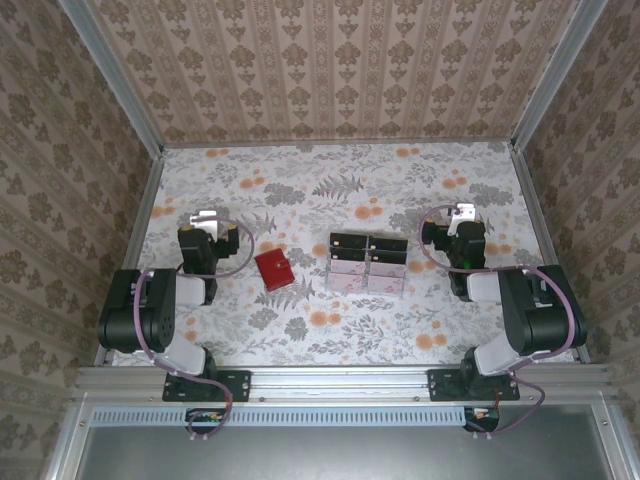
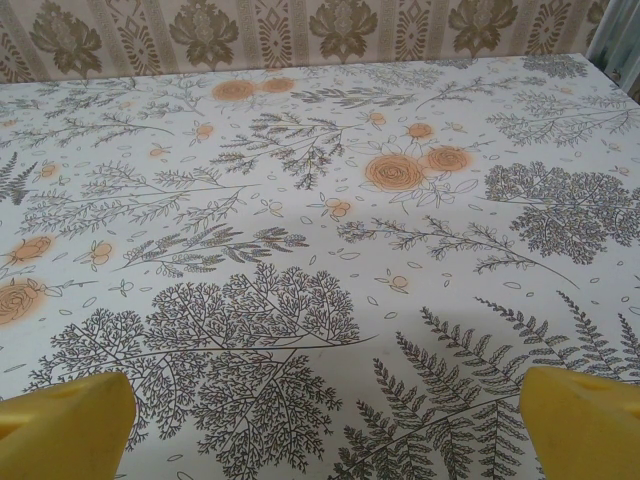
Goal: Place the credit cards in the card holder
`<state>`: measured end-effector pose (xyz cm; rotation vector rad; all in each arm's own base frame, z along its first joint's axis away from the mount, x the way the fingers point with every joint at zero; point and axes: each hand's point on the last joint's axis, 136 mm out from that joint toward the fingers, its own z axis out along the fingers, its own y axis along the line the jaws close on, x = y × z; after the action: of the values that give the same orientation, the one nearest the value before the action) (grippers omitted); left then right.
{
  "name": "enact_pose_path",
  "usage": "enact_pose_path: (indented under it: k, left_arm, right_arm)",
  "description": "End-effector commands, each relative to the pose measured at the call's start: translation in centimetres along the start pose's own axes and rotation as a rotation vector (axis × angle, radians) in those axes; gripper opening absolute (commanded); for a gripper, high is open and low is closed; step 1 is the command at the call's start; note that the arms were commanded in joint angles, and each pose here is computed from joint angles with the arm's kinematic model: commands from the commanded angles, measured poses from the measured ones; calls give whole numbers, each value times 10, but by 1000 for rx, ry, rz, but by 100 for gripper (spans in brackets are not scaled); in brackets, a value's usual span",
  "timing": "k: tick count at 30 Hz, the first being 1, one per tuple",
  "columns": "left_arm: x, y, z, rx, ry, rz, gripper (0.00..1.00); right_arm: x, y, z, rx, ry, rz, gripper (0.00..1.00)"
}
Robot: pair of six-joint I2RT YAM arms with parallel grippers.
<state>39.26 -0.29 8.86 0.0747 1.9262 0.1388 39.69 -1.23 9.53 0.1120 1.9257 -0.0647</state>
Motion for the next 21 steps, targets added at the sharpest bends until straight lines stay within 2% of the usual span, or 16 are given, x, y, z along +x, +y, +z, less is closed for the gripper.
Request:
enact_pose_path:
  k: [1,8,16,21]
  left_arm:
    - [-8,1,3,8,-17,7,100]
    - [-8,6,1,-31,-22,-5,100]
    - [-13,24,-6,-120,-26,-52,100]
    - [-26,27,-14,-149,-32,-39,100]
  right_arm:
    - [-4,2,1,-9,-10,-9,100]
    - [-7,1,-1,-1,-14,-5,100]
    - [-34,-7,-20,36,-11,23,100]
    - [-54,-12,-36,65,41,98,100]
